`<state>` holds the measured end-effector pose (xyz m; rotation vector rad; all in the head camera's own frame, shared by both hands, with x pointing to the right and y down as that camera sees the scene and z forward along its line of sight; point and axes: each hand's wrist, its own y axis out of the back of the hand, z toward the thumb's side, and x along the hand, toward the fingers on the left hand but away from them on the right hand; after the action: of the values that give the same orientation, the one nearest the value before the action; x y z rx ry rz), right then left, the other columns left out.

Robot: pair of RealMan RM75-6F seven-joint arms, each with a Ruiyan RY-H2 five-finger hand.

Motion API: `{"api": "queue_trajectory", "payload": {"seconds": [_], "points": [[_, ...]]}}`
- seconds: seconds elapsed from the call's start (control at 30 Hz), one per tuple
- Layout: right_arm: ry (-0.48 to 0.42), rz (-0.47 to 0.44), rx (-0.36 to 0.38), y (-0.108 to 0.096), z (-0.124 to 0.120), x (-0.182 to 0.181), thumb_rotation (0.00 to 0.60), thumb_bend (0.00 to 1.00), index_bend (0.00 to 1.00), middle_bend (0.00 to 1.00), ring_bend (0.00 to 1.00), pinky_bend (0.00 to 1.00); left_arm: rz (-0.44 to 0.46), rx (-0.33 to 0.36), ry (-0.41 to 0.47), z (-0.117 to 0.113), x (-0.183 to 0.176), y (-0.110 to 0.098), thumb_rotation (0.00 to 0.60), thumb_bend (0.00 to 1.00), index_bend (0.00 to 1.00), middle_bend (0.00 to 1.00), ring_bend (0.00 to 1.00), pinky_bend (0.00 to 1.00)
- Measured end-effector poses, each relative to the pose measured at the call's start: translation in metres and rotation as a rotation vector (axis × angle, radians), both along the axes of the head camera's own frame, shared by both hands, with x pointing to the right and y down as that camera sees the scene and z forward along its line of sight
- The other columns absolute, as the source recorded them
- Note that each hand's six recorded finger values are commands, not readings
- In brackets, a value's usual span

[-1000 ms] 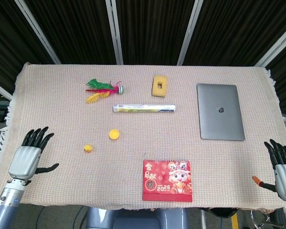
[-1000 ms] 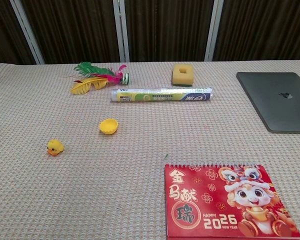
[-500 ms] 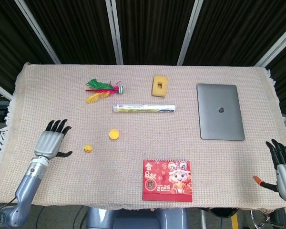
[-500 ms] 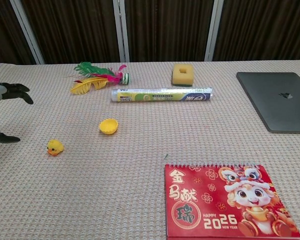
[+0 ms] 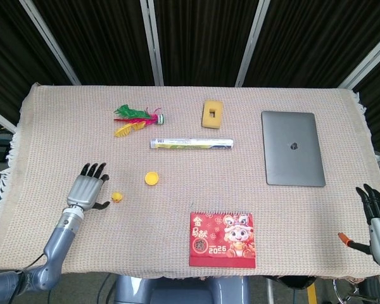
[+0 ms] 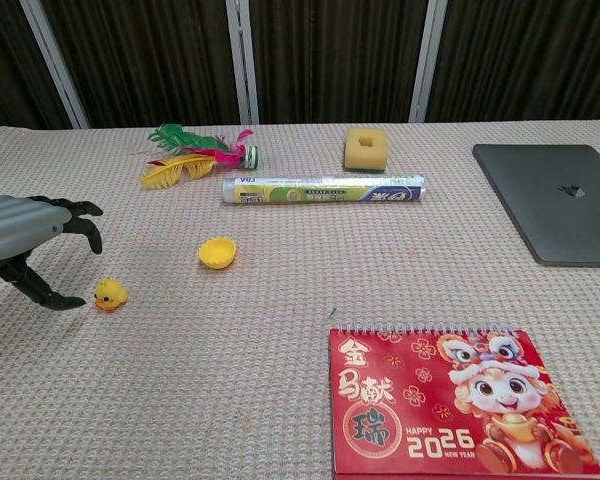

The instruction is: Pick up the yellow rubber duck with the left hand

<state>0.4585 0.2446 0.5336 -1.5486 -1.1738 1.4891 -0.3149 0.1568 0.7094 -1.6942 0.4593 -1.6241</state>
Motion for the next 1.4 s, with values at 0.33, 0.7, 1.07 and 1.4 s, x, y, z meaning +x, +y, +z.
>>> {"api": "queue_trajectory", "payload": {"seconds": [0.33,0.7,1.07,1.4], "points": [[-0.004,0.001,0.002,-0.001,0.0,0.0,0.6,0.0,0.04,0.0,0.0,0.0,0.016,-0.014,0.022,0.013,0.023,0.004,0.467,0.23,0.31,0.0,0.0,0.0],[-0.012,0.005,0.013,-0.002,-0.001,0.0,0.6,0.0,0.04,0.0,0.0,0.0,0.02,-0.02,0.024,0.018,0.03,0.008,0.468,0.32,0.4,0.0,0.0,0.0],[-0.01,0.005,0.018,-0.002,-0.002,0.0,0.6,0.0,0.04,0.0,0.0,0.0,0.007,-0.015,0.043,0.019,0.034,0.007,0.471,0.47,0.48,0.0,0.0,0.0],[-0.013,0.005,0.017,-0.002,-0.001,0.0,0.6,0.0,0.04,0.0,0.0,0.0,0.0,0.04,0.099,0.005,0.045,-0.009,0.47,0.46,0.48,0.0,0.0,0.0]]}}
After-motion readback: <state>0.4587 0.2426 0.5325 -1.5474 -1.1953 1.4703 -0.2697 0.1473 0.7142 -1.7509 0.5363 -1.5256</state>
